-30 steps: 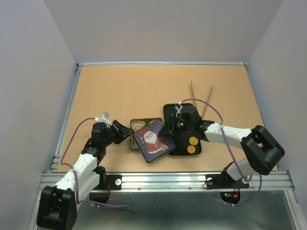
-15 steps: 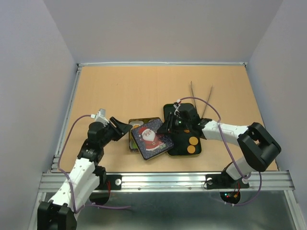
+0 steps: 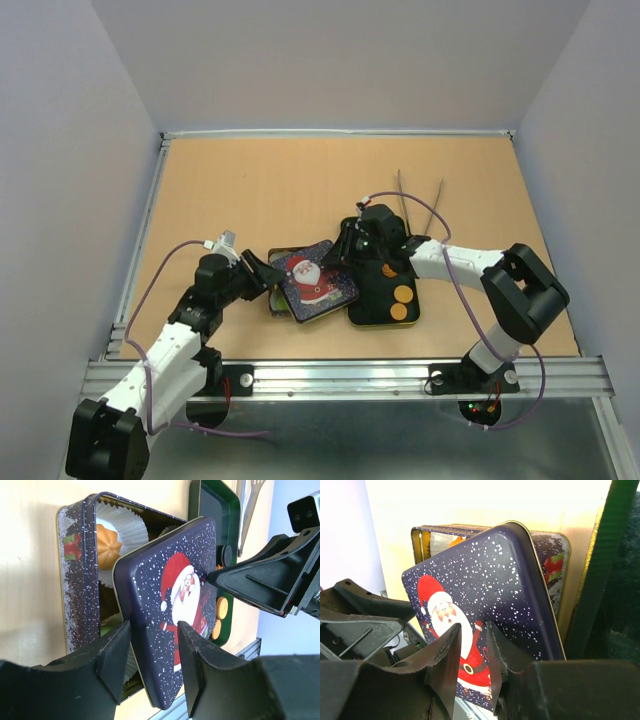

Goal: Pack the cookies

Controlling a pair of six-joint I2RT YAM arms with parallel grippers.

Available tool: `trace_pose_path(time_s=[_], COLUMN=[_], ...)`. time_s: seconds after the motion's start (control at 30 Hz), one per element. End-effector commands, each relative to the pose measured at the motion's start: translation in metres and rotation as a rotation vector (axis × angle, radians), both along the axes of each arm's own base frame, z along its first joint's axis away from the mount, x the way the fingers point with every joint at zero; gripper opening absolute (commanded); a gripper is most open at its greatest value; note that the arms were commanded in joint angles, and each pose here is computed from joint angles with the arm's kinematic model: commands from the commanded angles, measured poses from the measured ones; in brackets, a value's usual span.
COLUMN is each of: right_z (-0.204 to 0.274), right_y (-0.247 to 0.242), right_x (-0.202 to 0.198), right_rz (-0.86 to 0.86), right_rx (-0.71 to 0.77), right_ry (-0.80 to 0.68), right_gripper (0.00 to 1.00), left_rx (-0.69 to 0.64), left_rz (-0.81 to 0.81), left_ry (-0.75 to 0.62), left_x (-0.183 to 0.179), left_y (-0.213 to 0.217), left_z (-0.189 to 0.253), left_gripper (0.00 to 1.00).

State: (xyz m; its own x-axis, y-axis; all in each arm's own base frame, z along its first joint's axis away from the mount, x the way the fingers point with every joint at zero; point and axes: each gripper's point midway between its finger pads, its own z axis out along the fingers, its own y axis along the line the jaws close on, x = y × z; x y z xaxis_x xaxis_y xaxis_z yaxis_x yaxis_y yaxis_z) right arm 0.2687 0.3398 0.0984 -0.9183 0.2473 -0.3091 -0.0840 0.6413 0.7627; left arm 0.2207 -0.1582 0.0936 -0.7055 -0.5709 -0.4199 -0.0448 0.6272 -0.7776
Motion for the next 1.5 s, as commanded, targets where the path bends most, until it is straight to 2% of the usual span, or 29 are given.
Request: trace_pose_path(time_s=[0.0, 0.13, 0.33, 0.47, 0.53, 0.63, 0.67, 1.0, 1.27, 1.47], right_z=[0.012, 0.011, 0.006, 0.005, 0.005, 0.004, 0.005, 0.005, 0.004, 0.002], right_y=[0.008, 0.008, 0.008, 0.009, 0.009, 0.011, 0.012, 0.016, 0.015, 0.017], right_x=[0.011, 0.012, 0.012, 0.015, 0.017, 0.018, 0.019, 0.02, 0.021, 0.021], right_rz=[-0.007, -0.009, -0.016, -0.027, -0.035, -0.037, -0.037, -0.035, -0.035, -0.032], right_rx=[-0.002, -0.006, -0.015, -0.018, -0.017, -0.015, -0.013, -0.012, -0.013, -0.013], right_ry=[-0.038, -0.033, -0.023, -0.016, -0.012, -0.007, -0.004, 0.003, 0.006, 0.013], right_gripper=[0.33, 0.33, 0.32, 0.31, 0.31, 0.3, 0.3, 0.29, 0.29, 0.29], left_rx=[0.024, 0.04, 0.145, 0.207, 0.198, 0.147, 0.119, 0.023, 0.089, 0.119], left_rz=[0.05, 0.127, 0.244, 0.225, 0.185, 0.124, 0.118, 0.099, 0.056, 0.009], left_ry=[-0.056, -0.075, -0.007, 0.076, 0.075, 0.012, -0.038, -0.207, -0.04, -0.025], left_x=[0.007, 0.012, 0.015, 0.015, 0.015, 0.016, 0.019, 0.012, 0.009, 0.011], left_y=[0.008, 0.018, 0.039, 0.039, 0.032, 0.018, 0.015, 0.011, 0.006, 0.001], left_z=[0.012, 0.025, 0.015, -0.01, -0.013, -0.003, 0.009, 0.045, -0.004, -0.011], left_gripper=[0.53, 0.53, 0.53, 0.54, 0.54, 0.56, 0.57, 0.59, 0.59, 0.59])
